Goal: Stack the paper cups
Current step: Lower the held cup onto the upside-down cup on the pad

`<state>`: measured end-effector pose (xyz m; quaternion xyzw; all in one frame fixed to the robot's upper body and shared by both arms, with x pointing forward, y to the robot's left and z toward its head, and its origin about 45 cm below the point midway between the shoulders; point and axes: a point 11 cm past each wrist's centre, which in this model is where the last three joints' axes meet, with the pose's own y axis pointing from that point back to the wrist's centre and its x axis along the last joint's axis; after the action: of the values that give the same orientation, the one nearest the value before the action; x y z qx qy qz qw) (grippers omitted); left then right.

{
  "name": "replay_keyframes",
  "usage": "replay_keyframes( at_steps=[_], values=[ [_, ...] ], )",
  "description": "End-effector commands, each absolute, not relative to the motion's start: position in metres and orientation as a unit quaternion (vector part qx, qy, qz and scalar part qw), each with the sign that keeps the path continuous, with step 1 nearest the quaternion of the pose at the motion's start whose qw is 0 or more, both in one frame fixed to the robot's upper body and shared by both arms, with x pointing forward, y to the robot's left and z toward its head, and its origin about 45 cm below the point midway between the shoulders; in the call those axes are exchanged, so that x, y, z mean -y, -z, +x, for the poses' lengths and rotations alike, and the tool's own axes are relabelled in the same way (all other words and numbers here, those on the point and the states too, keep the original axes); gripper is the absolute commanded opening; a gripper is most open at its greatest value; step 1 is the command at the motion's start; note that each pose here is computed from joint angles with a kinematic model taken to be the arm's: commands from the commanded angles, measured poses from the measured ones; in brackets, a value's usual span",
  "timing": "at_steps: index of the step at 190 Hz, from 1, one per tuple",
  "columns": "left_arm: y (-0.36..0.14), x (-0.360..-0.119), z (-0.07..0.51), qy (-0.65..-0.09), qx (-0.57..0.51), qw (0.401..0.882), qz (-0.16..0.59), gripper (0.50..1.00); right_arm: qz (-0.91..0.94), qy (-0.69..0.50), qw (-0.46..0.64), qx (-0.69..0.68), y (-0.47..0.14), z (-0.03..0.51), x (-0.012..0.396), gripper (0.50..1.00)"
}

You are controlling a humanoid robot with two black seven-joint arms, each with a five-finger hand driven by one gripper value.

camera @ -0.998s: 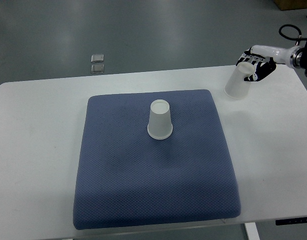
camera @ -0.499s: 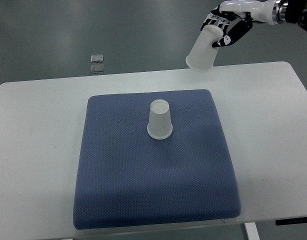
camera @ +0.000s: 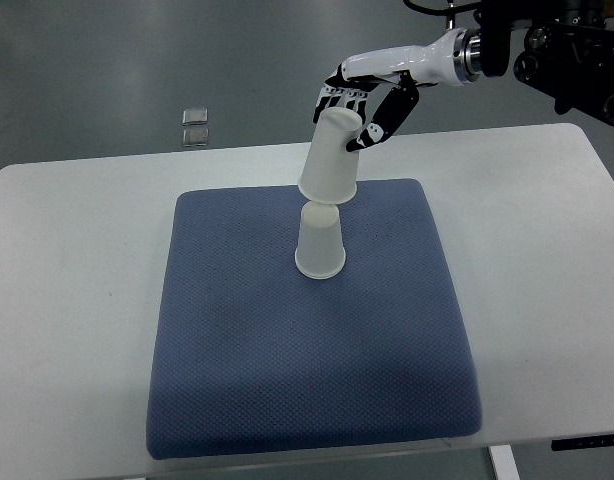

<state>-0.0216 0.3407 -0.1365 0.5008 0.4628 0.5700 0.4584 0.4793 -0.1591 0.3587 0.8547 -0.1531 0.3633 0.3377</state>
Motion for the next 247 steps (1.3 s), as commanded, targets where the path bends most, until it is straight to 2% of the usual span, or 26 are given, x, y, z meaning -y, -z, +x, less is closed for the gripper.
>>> replay_keyframes(
  at_steps=[1,247],
  values=[
    [0.137,-0.341,-0.022,-0.57,-0.463,0.458,0.501,1.0,0.854,-0.363,0.343,0.142,-0.354,0.477,0.155,0.5],
    [0.137,-0.341,-0.021,-0.57,-0.463,0.459,0.501,1.0,0.857,-0.369,0.343,0.111,-0.34,0.465,0.141,0.5]
  ],
)
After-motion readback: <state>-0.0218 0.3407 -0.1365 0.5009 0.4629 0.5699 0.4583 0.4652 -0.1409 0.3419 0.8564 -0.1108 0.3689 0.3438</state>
